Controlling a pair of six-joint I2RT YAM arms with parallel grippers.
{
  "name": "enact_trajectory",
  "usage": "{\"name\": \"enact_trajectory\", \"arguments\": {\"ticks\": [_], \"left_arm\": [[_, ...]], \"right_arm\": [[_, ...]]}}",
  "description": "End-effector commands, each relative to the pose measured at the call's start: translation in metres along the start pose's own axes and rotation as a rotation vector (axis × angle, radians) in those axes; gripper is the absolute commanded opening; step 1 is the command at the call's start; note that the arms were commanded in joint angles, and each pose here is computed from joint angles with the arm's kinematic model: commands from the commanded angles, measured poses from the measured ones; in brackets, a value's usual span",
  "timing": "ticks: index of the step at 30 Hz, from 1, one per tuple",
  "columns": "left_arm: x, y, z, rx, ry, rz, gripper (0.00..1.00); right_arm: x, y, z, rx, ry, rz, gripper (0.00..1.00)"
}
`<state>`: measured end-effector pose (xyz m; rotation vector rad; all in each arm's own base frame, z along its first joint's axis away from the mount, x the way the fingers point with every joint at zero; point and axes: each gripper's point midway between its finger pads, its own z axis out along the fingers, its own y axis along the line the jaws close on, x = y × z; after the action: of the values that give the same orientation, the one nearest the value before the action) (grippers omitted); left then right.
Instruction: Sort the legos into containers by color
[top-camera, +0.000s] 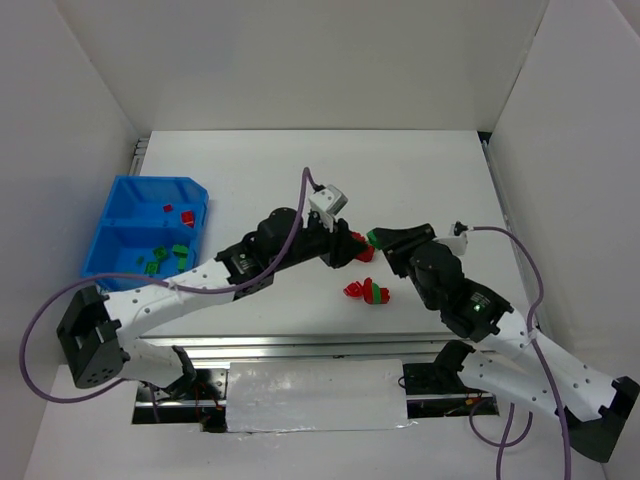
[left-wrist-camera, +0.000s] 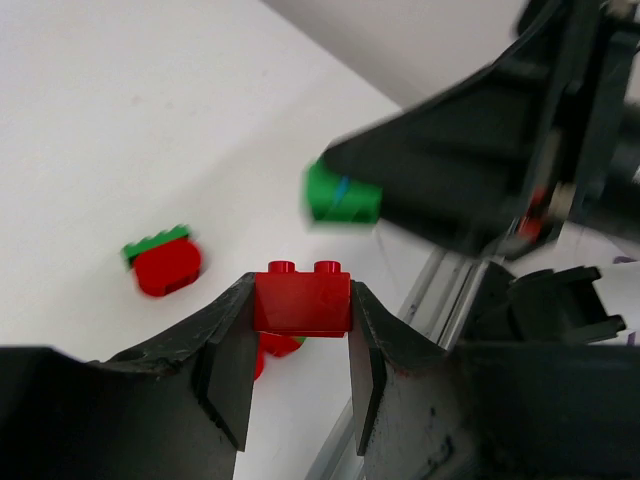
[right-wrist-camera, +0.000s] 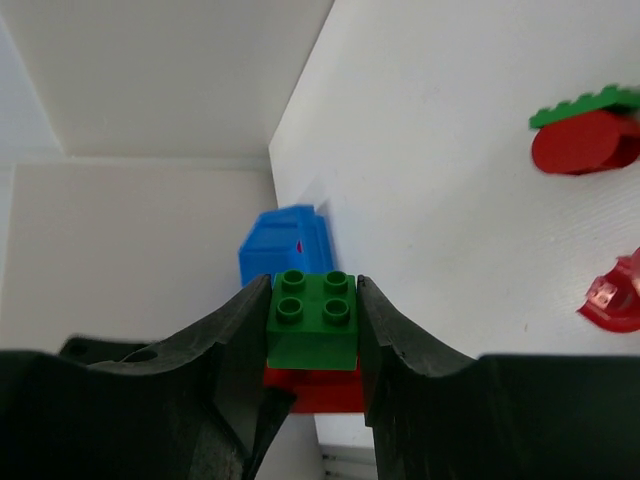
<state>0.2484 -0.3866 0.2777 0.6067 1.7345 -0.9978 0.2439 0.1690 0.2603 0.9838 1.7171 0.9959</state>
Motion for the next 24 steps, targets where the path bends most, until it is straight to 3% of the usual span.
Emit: {"name": "enact_trajectory", "arguments": {"ticks": [1, 8, 9, 11, 12, 14, 16, 17, 22, 24], "left_arm": [[-0.025, 0.028, -0.037, -0.092, -0.073, 0.056, 0.0], [-0.044, 0.085, -0.105, -0.306, -0.122, 0.019, 0.0], [-0.048, 0.104, -0.122, -0.409, -0.115, -0.003, 0.0], [-0.063, 0.168, -0.167, -0.764, -0.18, -0.095, 0.0], [-0.064, 0.185, -0.19, -0.887, -0.151, -0.139, 0.0], [-0.07, 0.233, -0.25, -1.2, -0.227, -0.286, 0.0], [-0.075, 0.253, -0.284, -1.364, -0.288, -0.439, 0.0], [-0.061, 0.268, -0.318, -1.514, -0.246, -0.501, 0.0], [-0.022, 0.295, -0.366, -1.697, -0.19, -0.664, 0.0], [-0.022, 0.311, -0.36, -1.62, -0.211, -0.673, 0.0]], "right_arm": [[-0.047, 0.001, -0.004, 0.004, -0.171, -0.023, 0.0], [-0.062, -0.001, -0.005, -0.032, -0.187, -0.108, 0.0], [-0.057, 0.001, -0.006, -0.045, -0.16, -0.122, 0.0], [-0.05, 0.003, -0.002, -0.056, -0.125, -0.174, 0.0], [-0.042, 0.004, 0.001, -0.057, -0.088, -0.199, 0.0], [-0.037, 0.008, 0.001, -0.07, -0.058, -0.252, 0.0], [-0.028, 0.012, 0.001, -0.101, -0.012, -0.292, 0.0], [-0.027, 0.013, 0.001, -0.107, -0.007, -0.305, 0.0], [-0.02, 0.016, -0.007, -0.143, 0.044, -0.346, 0.0], [-0.018, 0.017, -0.01, -0.161, 0.056, -0.361, 0.0]]}}
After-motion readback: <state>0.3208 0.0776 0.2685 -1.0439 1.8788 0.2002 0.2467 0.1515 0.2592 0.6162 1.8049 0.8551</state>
